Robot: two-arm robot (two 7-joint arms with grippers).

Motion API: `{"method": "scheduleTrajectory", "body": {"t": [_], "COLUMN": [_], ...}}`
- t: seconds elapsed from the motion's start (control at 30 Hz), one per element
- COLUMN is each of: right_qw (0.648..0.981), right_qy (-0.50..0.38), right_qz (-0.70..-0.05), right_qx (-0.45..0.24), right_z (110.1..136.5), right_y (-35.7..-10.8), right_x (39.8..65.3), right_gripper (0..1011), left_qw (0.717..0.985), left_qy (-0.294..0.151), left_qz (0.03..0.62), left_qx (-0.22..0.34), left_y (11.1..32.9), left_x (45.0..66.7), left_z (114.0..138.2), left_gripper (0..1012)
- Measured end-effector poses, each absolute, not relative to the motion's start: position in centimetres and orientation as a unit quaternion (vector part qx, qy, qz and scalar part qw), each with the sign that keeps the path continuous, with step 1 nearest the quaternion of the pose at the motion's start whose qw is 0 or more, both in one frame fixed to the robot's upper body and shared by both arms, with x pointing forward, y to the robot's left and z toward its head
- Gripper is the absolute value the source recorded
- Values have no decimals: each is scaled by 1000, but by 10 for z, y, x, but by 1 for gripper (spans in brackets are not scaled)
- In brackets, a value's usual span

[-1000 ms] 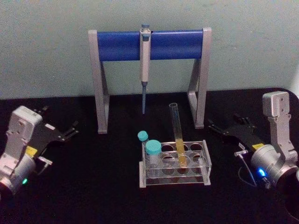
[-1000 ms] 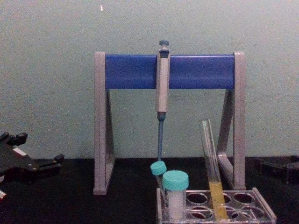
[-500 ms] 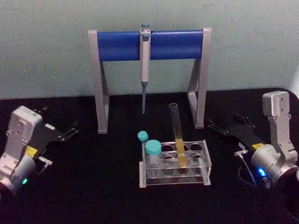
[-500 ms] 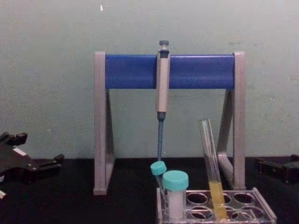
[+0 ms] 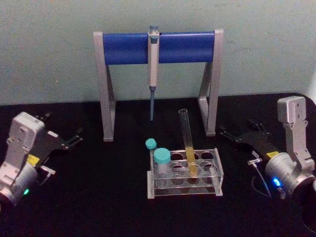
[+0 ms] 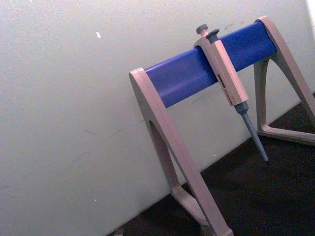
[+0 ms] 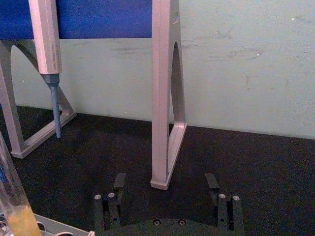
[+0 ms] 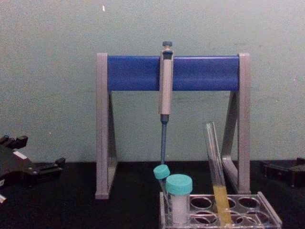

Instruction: Pick up the test tube from the test tube rack, shake it, then place it back into the test tube rack.

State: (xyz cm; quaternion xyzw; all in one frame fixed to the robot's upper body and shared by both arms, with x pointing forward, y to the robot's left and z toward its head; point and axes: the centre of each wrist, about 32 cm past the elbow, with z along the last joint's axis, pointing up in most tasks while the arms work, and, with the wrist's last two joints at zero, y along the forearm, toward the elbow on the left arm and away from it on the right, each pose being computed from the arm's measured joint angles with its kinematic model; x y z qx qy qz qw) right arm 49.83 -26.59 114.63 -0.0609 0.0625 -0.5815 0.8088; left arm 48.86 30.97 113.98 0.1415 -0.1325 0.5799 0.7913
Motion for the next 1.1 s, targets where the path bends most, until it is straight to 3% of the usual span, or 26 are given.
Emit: {"method": "scheduleTrajectory", "body": {"t": [1.1], "right_qw": [809], "right_qy": [63], "right_qz": [-582], "right_qx": [-61], "right_z": [1146], "right_y": [-266], "right_x": [498], "right_gripper": [1000], "left_qw": [791], "left_qy": [-132], "left_qz": [580], "left_qx": [141], "left_y": [310], "left_x": [489], "left_z": [1140], "left_gripper": [1001]}}
